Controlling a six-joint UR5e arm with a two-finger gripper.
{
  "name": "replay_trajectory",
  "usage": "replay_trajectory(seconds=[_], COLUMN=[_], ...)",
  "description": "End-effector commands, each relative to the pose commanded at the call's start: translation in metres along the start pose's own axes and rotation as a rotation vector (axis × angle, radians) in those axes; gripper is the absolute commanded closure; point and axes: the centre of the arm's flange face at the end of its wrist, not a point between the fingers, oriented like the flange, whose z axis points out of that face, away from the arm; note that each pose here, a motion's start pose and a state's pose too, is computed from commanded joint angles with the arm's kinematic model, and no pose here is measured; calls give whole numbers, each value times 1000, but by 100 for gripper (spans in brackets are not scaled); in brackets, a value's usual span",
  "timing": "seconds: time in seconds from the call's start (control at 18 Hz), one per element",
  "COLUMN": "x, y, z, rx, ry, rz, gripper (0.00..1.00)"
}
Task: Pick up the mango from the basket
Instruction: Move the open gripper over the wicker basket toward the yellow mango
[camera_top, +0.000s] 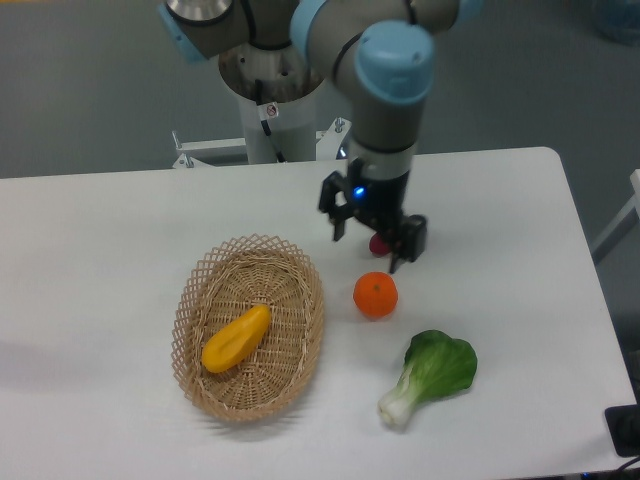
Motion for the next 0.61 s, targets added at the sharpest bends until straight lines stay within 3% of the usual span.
replay_trajectory(seconds=[0.11, 0.33, 0.61], x=[10, 29, 64], y=[-15, -48, -78], z=[18, 45, 82], rx=[-1, 28, -80], ry=[13, -10, -33], rz=[-49, -58, 35], gripper=[0, 0, 0])
